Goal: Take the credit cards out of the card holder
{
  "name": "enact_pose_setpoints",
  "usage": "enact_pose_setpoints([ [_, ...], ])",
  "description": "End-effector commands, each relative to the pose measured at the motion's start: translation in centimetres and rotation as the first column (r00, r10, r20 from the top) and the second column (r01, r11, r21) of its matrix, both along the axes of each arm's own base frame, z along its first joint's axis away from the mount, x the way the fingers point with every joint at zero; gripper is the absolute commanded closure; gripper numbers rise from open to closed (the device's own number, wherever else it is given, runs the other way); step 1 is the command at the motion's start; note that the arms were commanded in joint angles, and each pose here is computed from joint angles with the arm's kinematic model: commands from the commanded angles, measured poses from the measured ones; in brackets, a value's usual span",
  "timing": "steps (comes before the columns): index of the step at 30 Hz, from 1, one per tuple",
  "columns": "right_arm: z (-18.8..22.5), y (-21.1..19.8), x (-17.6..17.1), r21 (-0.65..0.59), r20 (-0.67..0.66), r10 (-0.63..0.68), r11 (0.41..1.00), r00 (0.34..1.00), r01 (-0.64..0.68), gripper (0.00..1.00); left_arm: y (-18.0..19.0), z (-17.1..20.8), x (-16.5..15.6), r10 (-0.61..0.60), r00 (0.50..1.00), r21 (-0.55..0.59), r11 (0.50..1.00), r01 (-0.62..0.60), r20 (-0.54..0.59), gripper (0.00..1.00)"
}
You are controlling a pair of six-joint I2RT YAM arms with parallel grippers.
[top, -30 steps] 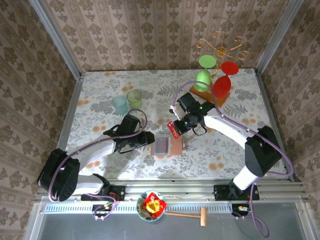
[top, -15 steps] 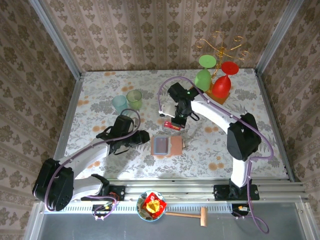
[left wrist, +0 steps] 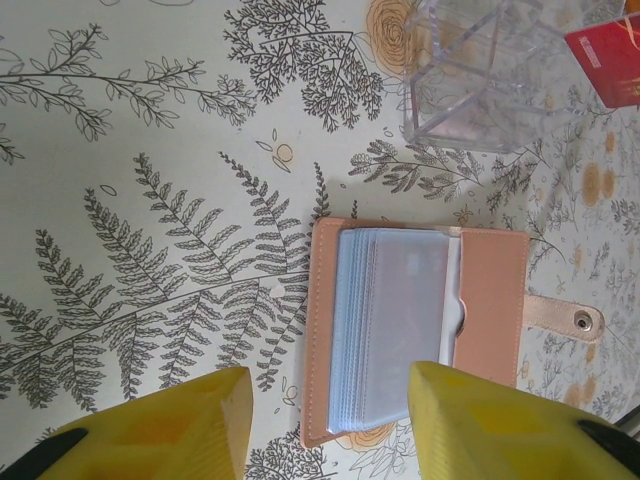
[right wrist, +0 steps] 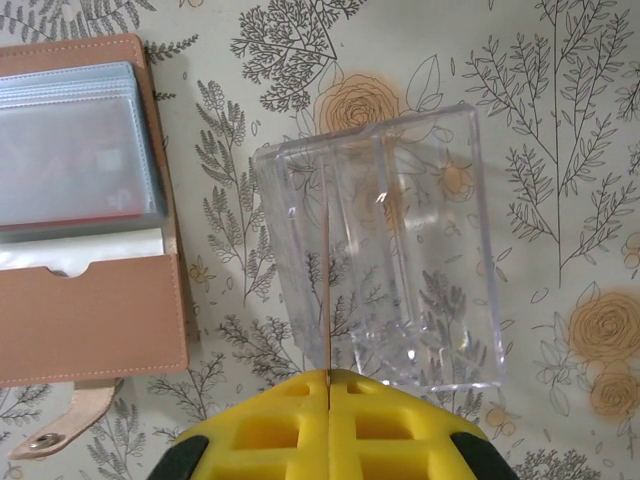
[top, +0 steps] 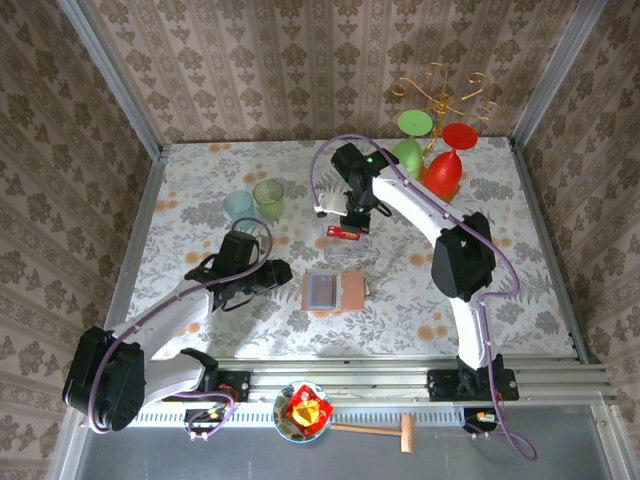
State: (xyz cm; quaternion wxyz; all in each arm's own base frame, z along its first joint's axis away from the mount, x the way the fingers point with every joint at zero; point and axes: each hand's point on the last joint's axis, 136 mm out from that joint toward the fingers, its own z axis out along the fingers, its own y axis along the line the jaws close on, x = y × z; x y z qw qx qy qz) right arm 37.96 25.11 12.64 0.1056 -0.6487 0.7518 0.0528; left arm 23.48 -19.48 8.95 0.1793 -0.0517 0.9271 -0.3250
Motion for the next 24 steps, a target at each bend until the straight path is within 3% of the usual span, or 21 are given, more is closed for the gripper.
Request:
enact_pose_setpoints([
  [1,-0.6,-0.7,-0.4,-0.044,-0.055,0.036,0.998,0.998,-0.039,1.00,0.6,-0.4,-0.2,0.002,1.000,0.016,1.000,-0.002,0.002,0.55],
  [24,-5.5,-0.8,-2.0,-0.081,-0.239,0.041,0.995,0.970,-0.062,1.00,0.8,-0.9,0.0,0.010,1.000,0.018,1.000,-0.009,-0.010,0.55],
])
